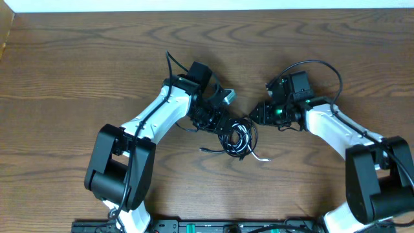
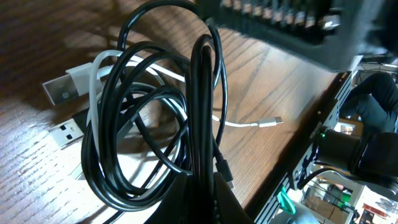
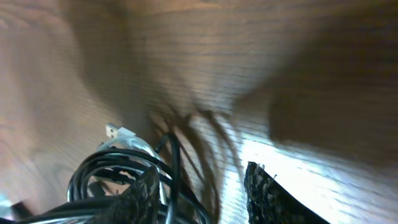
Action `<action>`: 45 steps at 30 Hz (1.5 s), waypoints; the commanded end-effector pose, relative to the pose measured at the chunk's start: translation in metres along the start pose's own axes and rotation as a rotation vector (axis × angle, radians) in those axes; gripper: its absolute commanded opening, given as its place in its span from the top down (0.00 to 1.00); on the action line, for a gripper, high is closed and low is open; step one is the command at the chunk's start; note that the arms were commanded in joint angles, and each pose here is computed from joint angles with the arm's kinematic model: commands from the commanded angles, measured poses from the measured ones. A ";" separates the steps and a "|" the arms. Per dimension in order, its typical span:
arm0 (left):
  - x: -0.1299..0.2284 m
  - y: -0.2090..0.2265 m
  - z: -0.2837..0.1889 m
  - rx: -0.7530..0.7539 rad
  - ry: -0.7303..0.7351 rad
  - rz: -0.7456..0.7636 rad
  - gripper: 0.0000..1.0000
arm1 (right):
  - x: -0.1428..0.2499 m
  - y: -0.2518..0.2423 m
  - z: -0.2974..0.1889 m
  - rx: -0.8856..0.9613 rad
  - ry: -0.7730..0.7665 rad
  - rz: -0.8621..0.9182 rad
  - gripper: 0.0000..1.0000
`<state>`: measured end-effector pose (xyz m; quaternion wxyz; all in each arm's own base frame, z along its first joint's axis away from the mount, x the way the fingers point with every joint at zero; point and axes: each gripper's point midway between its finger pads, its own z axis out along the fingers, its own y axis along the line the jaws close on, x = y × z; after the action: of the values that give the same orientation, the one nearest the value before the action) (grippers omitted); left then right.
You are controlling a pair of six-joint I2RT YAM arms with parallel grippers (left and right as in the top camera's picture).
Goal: Untangle cables
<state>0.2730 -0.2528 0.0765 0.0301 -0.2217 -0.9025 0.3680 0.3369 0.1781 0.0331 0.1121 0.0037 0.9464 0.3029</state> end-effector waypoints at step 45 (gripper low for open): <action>0.011 0.045 -0.014 -0.299 0.026 -0.031 0.93 | -0.072 0.063 -0.221 0.206 -0.714 -0.164 0.99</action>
<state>0.2836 -0.2178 0.0516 0.0173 -0.2190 -0.9448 0.2431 0.3465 0.1449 0.2287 0.3763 -0.0057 0.8842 0.2765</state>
